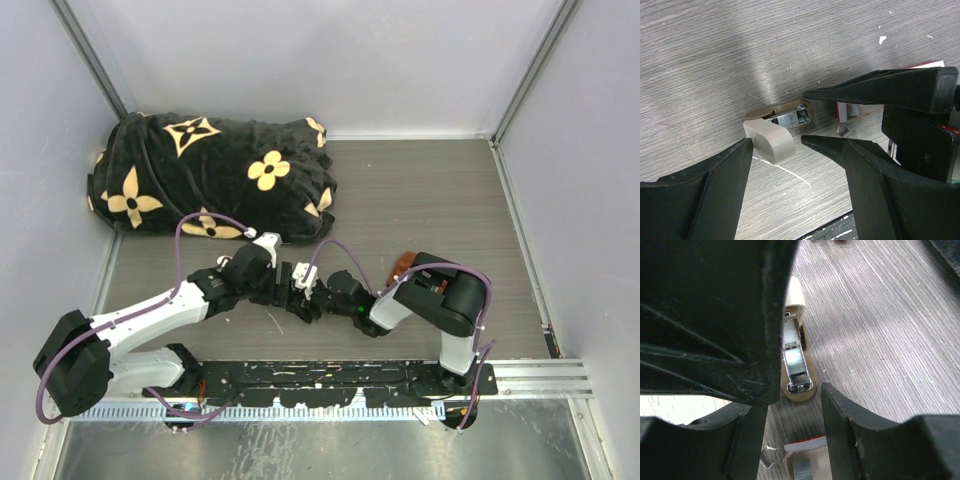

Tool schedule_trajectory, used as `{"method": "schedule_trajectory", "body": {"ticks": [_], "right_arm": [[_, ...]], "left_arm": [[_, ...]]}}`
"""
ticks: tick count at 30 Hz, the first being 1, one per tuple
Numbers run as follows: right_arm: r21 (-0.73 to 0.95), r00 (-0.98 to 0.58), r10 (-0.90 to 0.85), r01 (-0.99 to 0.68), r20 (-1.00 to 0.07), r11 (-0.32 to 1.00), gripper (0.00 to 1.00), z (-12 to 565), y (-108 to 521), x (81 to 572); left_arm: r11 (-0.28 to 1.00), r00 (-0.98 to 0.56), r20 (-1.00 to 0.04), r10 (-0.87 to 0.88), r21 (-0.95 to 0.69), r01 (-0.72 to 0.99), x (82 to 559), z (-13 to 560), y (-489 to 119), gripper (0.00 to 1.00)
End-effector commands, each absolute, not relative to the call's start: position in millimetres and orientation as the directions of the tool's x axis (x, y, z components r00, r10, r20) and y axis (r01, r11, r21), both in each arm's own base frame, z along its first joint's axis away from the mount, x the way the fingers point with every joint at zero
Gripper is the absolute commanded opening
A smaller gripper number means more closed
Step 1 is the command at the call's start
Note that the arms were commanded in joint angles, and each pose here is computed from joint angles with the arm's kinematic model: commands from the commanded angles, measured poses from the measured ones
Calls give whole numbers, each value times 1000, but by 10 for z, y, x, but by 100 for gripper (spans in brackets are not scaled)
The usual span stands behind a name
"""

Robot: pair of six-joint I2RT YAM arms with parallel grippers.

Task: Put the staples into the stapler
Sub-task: Close the stapler at the center of the board.

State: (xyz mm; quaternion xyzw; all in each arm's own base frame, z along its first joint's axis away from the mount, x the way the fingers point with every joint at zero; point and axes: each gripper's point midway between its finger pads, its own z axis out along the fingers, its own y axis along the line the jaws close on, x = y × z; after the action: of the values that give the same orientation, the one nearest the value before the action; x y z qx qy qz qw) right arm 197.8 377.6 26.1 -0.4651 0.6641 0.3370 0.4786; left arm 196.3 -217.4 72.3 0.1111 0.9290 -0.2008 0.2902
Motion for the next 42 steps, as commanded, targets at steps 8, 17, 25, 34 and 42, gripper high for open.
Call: {"method": "schedule_trajectory", "body": {"ticks": [8, 17, 25, 34, 42], "right_arm": [[-7, -60, -188, -943, -980, 334, 44, 475, 3993, 2086], [7, -58, -140, -940, -988, 340, 58, 689, 3935, 2041], [-18, -51, -187, -937, -981, 349, 76, 934, 3780, 2027], [-67, -9, -320, -971, -947, 227, 73, 903, 4029, 2059], [-98, 5, -418, -974, -909, 203, 70, 736, 4117, 2197]], "left_arm": [[820, -796, -603, 55, -428, 380, 2002, 818, -2528, 74], [848, -772, -636, 7, -405, 341, 2103, 979, -2413, 76], [847, -749, -640, -171, -484, 221, 2319, 1320, -1993, 87], [787, -785, -535, -311, -608, 103, 2391, 1203, -1715, 91], [786, -775, -524, -353, -616, 58, 2306, 1115, -1599, 90]]}}
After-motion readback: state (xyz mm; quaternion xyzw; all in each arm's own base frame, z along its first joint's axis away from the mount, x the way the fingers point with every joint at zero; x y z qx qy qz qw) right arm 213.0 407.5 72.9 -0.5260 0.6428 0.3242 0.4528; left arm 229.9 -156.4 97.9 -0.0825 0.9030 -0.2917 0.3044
